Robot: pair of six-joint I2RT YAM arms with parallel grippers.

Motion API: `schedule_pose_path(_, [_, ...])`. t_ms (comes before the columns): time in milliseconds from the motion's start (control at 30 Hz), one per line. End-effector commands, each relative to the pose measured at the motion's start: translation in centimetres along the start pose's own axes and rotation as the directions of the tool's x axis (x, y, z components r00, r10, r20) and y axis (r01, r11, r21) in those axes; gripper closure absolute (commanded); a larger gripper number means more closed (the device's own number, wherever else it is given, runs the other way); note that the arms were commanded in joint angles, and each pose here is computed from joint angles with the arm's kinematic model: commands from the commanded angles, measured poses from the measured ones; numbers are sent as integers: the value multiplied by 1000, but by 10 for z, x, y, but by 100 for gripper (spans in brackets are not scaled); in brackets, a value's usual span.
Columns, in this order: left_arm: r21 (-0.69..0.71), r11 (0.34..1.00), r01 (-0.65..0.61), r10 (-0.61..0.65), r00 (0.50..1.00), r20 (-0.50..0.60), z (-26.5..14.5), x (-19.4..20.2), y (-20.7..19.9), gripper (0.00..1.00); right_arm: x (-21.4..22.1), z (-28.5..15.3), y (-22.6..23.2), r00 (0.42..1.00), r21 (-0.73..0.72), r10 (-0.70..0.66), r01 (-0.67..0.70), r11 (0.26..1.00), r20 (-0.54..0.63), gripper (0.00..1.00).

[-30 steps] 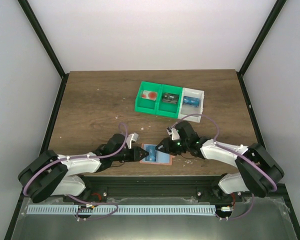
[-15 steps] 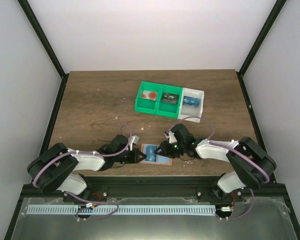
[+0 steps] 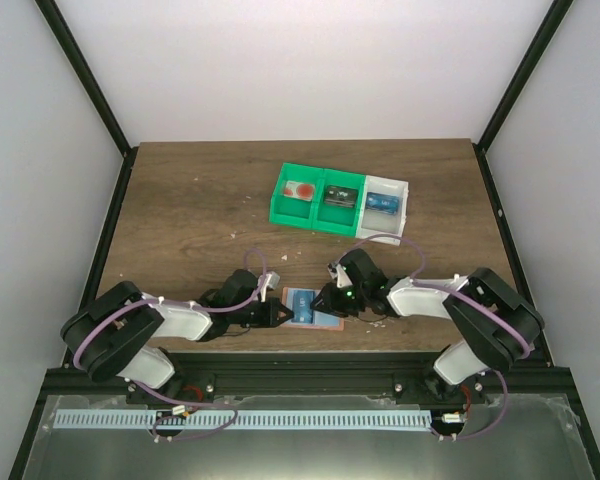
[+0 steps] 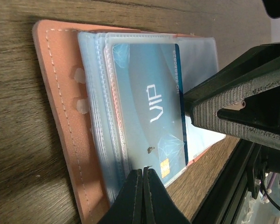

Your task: Take the credit cards out of the card holder

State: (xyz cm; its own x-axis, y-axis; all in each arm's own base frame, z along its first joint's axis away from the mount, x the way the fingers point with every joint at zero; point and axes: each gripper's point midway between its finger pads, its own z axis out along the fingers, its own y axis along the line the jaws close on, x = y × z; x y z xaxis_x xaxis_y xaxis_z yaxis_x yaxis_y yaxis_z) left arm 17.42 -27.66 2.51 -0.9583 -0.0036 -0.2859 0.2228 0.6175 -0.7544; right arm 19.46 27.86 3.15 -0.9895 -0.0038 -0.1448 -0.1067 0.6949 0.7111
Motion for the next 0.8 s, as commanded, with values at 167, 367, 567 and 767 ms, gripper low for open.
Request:
schedule_pose_path(167, [1, 1000, -16, 16, 1000, 15, 0, -3, 1, 100, -5, 5, 6, 1000, -23, -20, 21, 1000, 20, 86])
schedule_pose_path(367, [2, 1000, -13, 13, 1000, 15, 0, -2, 1, 100, -3, 7, 6, 1000, -40, -19, 19, 999, 18, 88])
schedule_pose_path(567, [3, 1000, -14, 14, 1000, 14, 1, -2, 1, 100, -2, 8, 6, 1000, -47, -17, 17, 999, 12, 90])
schedule_pose_path(767, [-1, 1000, -11, 11, 1000, 12, 1, -1, 3, 100, 0, 9, 6, 1000, -61, -18, 18, 998, 8, 99])
